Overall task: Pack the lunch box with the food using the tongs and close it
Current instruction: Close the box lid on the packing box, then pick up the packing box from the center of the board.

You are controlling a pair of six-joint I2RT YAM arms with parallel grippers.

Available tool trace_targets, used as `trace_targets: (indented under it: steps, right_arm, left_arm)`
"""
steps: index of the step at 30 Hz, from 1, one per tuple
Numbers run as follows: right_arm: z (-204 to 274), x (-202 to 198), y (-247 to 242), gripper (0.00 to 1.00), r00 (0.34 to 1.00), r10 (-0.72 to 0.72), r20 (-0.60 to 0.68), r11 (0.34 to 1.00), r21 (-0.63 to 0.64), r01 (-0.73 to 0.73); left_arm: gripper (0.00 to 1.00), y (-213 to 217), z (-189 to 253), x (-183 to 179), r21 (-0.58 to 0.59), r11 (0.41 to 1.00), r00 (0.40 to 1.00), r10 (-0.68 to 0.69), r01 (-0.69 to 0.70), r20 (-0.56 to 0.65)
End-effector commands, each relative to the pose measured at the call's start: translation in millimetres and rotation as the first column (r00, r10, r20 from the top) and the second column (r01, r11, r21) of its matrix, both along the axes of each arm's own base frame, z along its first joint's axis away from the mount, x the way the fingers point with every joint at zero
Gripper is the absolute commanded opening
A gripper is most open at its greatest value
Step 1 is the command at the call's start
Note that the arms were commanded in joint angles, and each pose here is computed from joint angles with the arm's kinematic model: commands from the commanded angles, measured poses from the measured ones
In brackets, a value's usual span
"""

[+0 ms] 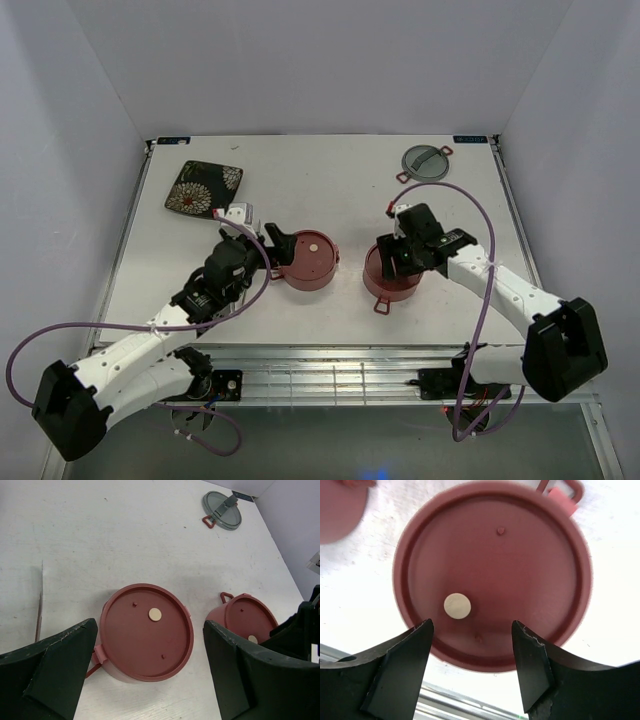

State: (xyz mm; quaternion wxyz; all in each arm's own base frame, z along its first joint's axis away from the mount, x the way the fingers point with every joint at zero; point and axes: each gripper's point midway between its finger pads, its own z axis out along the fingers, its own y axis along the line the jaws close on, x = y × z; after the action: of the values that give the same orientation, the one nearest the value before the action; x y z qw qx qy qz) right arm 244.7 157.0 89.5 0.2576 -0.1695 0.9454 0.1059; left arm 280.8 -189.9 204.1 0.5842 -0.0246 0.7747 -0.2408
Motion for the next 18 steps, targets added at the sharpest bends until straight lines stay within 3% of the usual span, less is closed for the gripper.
trace_targets:
  steps: [1,6,9,10,15,18]
  right_arm:
    - [42.9,16.9,4.8,0.7,0.997,-0.026,0.072,1.0,0.018,0.024]
    - [51.2,6.6,19.3,0.67,0.996,0.046,0.08,0.993,0.106,-0.054]
    - [24.1,-6.5,17.7,0.55,0.997,0.067,0.047,0.991,0.115,-0.072]
    - [10.1,-12.6,13.7,0.44,0.998,0.066,0.02,0.993,0.1,-0.068]
    - [-20.8,-18.8,9.1,0.12,0.998,0.046,-0.042,0.997,0.071,-0.043]
    - [-33.7,-24.7,6.5,0.08,0.995,0.037,-0.088,0.998,0.044,-0.033]
  left_arm:
    - [0.98,-11.5,23.3,-2.2,-0.046,0.998,0.999,-0.041,0.041,0.003]
    - [0.98,-17.4,25.1,-3.7,-0.054,0.997,0.998,-0.065,0.064,-0.021]
    - [0.98,-17.3,24.6,-5.6,-0.067,0.996,0.997,-0.067,0.066,-0.024]
    - [0.98,-17.3,23.9,-5.7,-0.067,0.996,0.997,-0.067,0.065,-0.026]
    - [0.98,-17.5,17.4,-4.2,-0.053,0.997,0.997,-0.063,0.061,-0.039]
    - [0.98,-16.0,15.2,-3.8,-0.049,0.997,0.998,-0.057,0.054,-0.042]
